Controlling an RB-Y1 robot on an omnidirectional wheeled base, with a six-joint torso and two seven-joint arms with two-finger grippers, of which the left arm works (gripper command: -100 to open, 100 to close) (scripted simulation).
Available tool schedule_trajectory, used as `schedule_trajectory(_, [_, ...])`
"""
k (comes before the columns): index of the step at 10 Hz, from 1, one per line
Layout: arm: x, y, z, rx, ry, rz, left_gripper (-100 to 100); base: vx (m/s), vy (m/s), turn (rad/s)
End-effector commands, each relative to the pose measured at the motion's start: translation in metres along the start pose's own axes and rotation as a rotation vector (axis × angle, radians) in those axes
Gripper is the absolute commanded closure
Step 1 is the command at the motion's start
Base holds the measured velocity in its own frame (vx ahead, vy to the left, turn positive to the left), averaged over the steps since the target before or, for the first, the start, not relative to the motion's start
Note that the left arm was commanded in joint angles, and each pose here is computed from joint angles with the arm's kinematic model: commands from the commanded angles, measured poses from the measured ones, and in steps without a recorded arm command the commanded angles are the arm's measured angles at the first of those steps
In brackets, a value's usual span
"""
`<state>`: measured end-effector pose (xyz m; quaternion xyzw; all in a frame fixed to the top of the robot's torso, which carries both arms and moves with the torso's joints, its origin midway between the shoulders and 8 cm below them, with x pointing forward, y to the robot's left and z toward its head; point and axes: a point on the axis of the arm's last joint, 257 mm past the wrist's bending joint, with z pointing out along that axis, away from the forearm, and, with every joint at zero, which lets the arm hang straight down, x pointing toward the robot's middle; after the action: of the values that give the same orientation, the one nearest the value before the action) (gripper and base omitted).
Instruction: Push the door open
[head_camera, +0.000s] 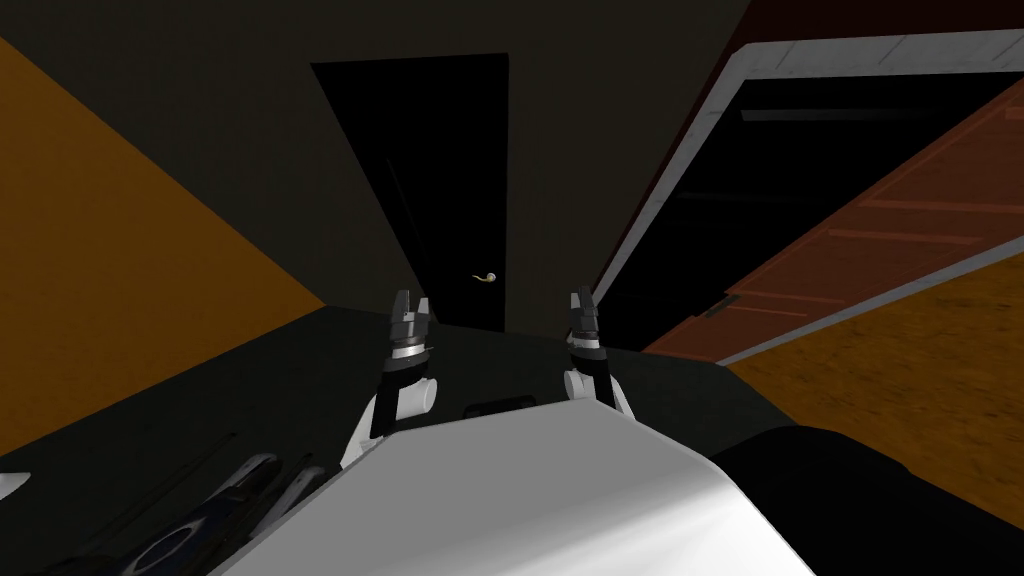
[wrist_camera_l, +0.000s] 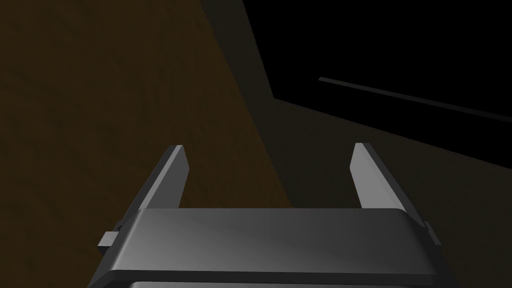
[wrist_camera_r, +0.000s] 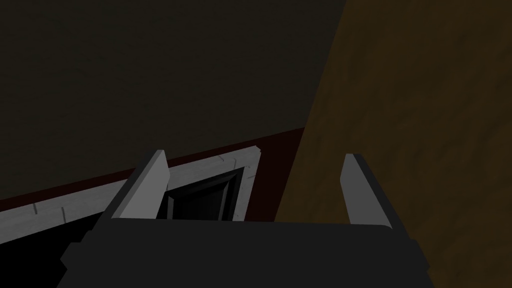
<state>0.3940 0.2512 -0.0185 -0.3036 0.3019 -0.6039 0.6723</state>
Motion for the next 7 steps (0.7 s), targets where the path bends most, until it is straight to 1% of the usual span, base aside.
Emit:
schedule_trajectory(1, [0.001,0.008,0.0005,-0.009,0.004,-0.001,-100,0.04,0.004,-0.002])
schedule_trajectory(4, [0.012,0.039,-0.0002,-0.051,0.032,-0.008,-100,0.074,0.003,-0.006])
schedule_trajectory(5, [0.012,0.043,-0.0018,-0.06,0.032,-0.008,-100,0.063,0.005,-0.001])
schedule_trajectory(7, [0.019,0.064,-0.0029,-0.09,0.051,-0.012,-100,0.074,0.005,-0.005])
